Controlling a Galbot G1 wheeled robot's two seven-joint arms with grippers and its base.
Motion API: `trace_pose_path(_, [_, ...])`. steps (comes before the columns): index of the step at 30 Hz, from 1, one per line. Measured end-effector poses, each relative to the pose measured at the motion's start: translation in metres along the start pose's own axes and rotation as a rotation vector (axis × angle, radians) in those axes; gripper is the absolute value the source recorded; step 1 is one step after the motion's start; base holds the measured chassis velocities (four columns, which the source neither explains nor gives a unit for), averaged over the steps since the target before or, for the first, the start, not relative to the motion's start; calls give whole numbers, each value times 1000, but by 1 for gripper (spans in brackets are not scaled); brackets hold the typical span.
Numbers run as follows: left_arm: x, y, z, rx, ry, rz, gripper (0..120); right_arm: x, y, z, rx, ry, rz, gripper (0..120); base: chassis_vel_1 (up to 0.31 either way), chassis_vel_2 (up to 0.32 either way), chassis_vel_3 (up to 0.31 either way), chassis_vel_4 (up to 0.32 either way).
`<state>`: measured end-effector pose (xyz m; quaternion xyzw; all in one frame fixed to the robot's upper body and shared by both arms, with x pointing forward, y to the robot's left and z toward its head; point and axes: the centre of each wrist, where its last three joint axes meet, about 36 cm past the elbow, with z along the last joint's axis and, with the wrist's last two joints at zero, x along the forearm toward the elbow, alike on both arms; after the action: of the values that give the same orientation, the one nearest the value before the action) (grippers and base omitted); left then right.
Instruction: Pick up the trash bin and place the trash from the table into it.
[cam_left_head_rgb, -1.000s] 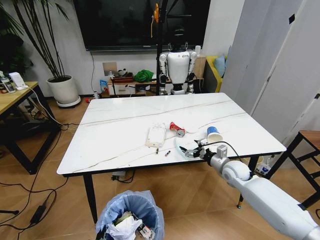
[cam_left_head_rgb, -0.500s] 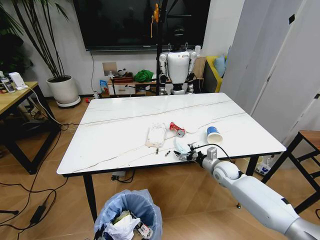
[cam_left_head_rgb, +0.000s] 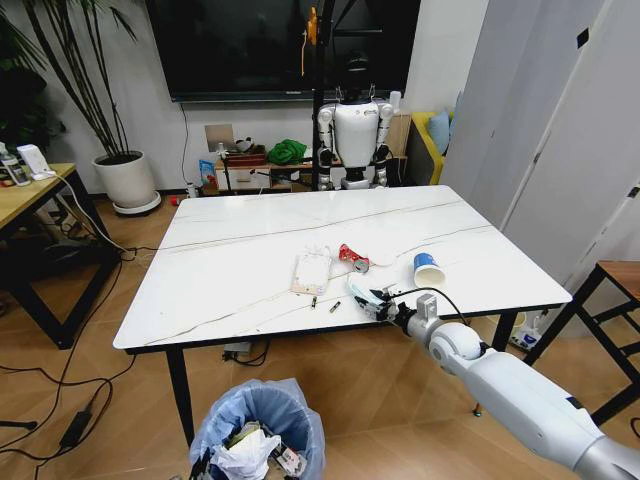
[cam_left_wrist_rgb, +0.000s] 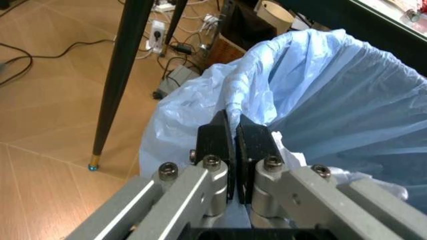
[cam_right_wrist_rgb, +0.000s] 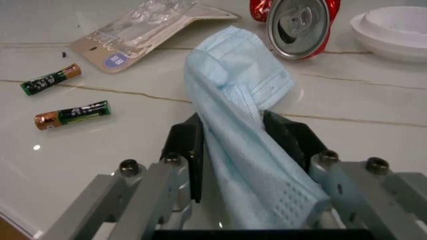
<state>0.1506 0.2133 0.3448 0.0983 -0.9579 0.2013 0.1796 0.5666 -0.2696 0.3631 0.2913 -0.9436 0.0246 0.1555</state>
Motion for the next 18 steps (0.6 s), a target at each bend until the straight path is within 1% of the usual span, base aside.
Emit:
trace_pose_path(1, [0, 0, 0, 0, 0, 0, 0, 0, 0, 0, 0, -1, 0, 27, 0, 0, 0, 0])
trace_pose_path(2, [0, 0, 0, 0, -1, 1, 0, 1, 0, 0, 0, -1, -1, 23, 0, 0, 0, 0])
trace_pose_path(3, [0, 0, -1, -1, -2, 3, 0, 2, 0, -1, 1, -5, -1, 14, 0, 0, 0, 0])
trace_pose_path(5, [0, 0, -2, -2, -2, 4, 0, 3, 0, -2, 3, -8, -2, 4, 0, 0, 0, 0])
trace_pose_path(7, [0, -1, -2, -3, -4, 6, 0, 6, -2, -3, 4, -18, -4, 0, 0, 0, 0, 0])
trace_pose_path(10, [0, -1, -3, -3, -5, 8, 0, 10, -3, -5, 5, -28, -8, 0, 0, 0, 0, 0])
trace_pose_path(15, [-1, -3, -4, -1, -9, 7, 0, 27, -8, -13, 1, -65, -6, 0, 0, 0, 0, 0])
trace_pose_path(18, [-1, -6, -3, 7, -5, 13, 0, 52, -14, -18, 32, -109, -17, 0, 0, 0, 0, 0])
